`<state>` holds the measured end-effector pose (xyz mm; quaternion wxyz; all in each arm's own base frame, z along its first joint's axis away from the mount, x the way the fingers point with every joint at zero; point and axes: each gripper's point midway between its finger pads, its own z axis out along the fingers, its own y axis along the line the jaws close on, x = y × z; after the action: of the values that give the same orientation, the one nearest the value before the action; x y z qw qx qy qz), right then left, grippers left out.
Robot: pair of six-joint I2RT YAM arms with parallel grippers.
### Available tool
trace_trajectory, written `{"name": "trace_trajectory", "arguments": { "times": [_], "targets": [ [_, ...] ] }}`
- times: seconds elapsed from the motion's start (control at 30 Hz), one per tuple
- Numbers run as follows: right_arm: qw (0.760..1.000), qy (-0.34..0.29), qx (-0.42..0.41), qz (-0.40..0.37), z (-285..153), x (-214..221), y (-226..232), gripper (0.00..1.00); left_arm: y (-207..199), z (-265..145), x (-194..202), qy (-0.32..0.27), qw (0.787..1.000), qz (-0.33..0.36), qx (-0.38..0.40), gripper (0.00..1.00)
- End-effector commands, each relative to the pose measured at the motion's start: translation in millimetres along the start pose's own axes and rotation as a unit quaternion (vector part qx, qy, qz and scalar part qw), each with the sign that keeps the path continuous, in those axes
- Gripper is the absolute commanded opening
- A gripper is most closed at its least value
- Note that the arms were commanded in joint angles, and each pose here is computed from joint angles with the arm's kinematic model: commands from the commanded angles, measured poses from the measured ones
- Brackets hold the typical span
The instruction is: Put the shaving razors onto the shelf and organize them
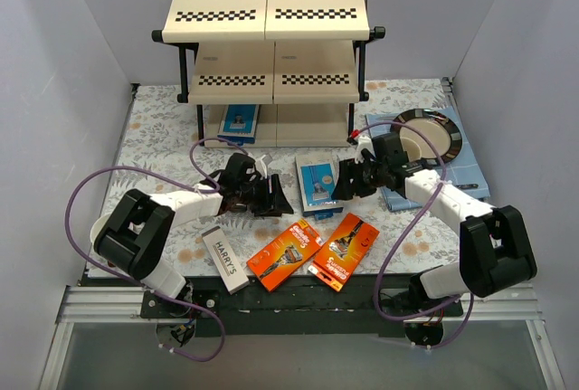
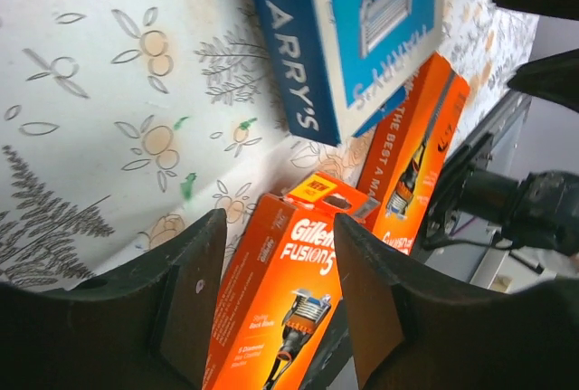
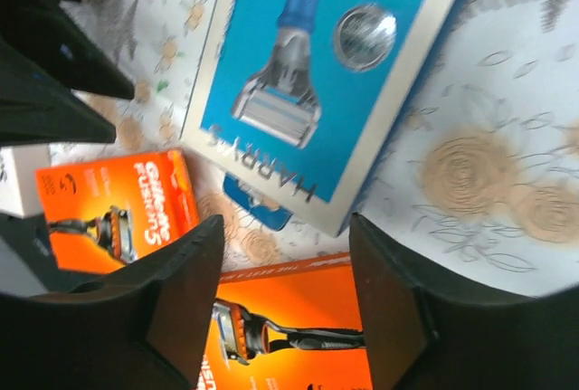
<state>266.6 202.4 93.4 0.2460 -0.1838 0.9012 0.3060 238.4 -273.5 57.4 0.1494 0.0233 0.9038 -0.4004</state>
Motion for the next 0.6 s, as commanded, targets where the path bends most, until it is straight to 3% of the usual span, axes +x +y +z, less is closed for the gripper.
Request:
{"name": "trace_trajectory", "arguments": {
  "times": [0.0,0.23,0.37,0.57],
  "targets": [
    [0.996,-0.011,-0.087,-0.002,-0.3,7.7,28.9,0.62,-23.6,-3.3,-11.1,0.006,0.996,0.072,0.044,0.5],
    [0.994,-0.008,-0.095,0.055,-2.4,36.0,31.1,0.64,-23.7,5.1,-35.0,-0.027,0.994,0.101,0.029,0.5],
    [0.99,0.002,-0.108,0.092,6.0,38.6,32.7,0.64,-24.0,9.5,-33.2,-0.024,0.996,0.075,0.036,0.5],
    [0.982,0.042,-0.079,0.168,21.4,64.0,17.7,0.58,-28.7,13.8,-31.1,-0.024,0.996,0.072,0.044,0.5]
  ]
}}
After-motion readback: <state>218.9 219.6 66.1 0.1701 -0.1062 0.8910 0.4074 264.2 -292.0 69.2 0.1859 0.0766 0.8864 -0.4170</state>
